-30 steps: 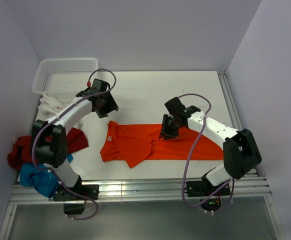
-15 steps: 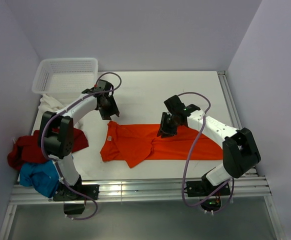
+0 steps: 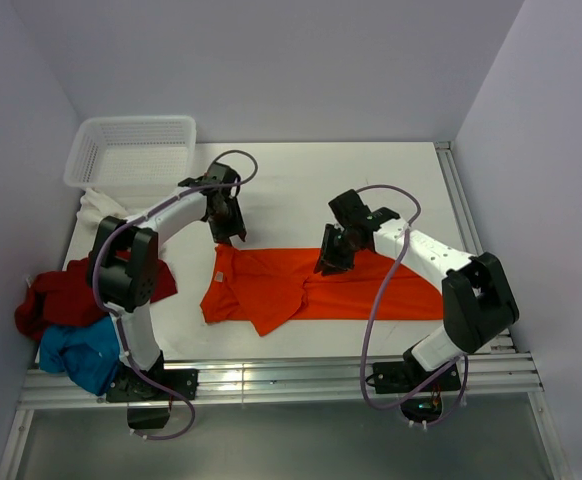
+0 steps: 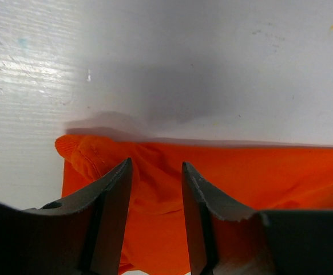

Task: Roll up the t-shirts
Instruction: Fold the tshirt

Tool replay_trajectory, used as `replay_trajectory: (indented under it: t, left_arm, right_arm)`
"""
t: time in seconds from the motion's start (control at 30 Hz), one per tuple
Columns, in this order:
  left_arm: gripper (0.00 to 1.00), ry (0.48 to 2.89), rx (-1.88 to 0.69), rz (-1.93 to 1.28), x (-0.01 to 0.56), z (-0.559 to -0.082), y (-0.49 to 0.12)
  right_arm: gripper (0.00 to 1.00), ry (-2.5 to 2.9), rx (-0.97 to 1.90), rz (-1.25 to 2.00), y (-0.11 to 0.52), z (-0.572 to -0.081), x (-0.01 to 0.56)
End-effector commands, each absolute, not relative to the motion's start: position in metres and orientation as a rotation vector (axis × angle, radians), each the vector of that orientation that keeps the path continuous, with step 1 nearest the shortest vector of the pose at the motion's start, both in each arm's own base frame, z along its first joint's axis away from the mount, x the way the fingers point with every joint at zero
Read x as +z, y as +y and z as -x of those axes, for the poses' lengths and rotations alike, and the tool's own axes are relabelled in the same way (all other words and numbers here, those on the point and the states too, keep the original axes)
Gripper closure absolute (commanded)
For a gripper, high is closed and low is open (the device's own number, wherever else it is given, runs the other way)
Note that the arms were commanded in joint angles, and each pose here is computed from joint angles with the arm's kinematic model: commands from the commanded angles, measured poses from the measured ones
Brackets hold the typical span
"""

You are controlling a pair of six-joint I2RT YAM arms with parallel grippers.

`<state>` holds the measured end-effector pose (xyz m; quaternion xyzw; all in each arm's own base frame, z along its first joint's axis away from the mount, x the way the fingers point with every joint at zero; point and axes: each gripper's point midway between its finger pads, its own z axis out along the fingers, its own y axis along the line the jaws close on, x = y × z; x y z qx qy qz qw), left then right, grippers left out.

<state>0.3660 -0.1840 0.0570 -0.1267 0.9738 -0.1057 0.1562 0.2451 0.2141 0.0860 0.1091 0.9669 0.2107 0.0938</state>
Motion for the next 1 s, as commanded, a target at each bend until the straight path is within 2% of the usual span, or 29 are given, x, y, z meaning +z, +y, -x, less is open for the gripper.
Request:
replay_trajectory:
  t: [0.0, 0.47, 0.97]
  left_arm:
    - [0.55, 2.794, -0.266, 0.333, 0.059, -0.361, -0.182]
    - [0.62, 2.788, 0.06, 0.367, 0.057, -0.342, -0.134]
    - [0.66, 2.777, 0.088, 0.46, 0.051, -0.338, -0.11]
  right_arm:
    - [0.68, 2.819, 0.677, -0.311, 0.22, -0.261, 0.099]
    - [0.68, 2.843, 0.692, -0.316, 0.223, -0.265, 0.091]
    - [0.68, 2.851, 0.688, -0.341, 0.214, -0.266, 0.086]
